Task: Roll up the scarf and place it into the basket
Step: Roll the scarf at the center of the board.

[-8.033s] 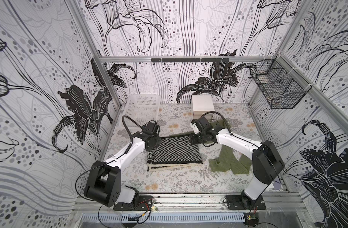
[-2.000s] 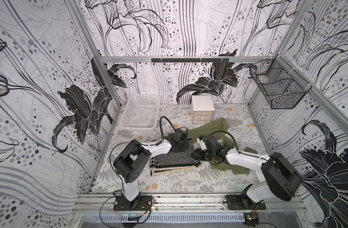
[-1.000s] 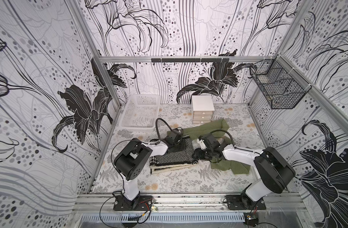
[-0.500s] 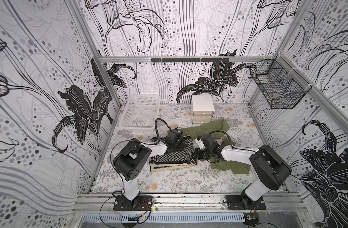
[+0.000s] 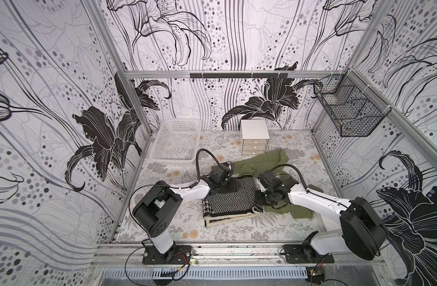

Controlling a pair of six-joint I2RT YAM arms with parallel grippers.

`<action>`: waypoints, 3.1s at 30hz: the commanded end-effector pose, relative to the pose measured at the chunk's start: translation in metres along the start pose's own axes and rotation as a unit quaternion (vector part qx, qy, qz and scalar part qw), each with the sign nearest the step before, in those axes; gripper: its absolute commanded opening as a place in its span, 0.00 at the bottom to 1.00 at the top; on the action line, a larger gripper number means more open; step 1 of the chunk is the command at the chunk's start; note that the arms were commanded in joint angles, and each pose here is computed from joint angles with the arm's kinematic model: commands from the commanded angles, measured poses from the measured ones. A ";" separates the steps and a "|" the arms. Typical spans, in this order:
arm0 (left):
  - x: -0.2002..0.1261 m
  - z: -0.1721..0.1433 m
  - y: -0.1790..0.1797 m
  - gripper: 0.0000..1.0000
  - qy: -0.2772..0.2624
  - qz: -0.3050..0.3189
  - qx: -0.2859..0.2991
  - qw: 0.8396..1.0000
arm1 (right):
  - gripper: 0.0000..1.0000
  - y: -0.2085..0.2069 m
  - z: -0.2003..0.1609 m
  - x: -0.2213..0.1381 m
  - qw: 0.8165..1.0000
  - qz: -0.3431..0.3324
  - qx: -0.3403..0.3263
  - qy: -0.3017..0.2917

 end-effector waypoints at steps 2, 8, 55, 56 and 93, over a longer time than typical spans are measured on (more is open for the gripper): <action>0.007 0.008 -0.038 0.51 0.004 -0.052 0.026 0.998 | 0.00 -0.002 0.001 -0.017 0.999 -0.046 -0.013 -0.026; 0.023 0.003 -0.041 0.43 0.020 -0.045 0.015 0.999 | 0.00 0.010 0.000 -0.020 0.997 -0.043 -0.023 -0.058; 0.041 -0.032 0.035 0.00 0.001 -0.050 -0.018 0.999 | 0.46 0.014 0.037 0.031 0.979 0.199 -0.003 0.033; 0.040 -0.033 0.036 0.00 -0.001 -0.050 -0.019 0.999 | 0.46 0.015 0.037 0.035 0.977 0.208 -0.002 0.042; 0.005 -0.050 0.037 0.00 -0.068 -0.103 0.004 0.992 | 0.46 -0.021 0.057 0.066 0.996 0.054 0.019 0.075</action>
Point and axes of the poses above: each gripper's point midway between its finger pads, its own x axis out along the fingers, its own y axis along the line the jaws close on, z = x × y, the point moved 7 cm from there along -x, back along the fingers, and after that the axes turned 8 degrees about x, right-handed, at the moved point
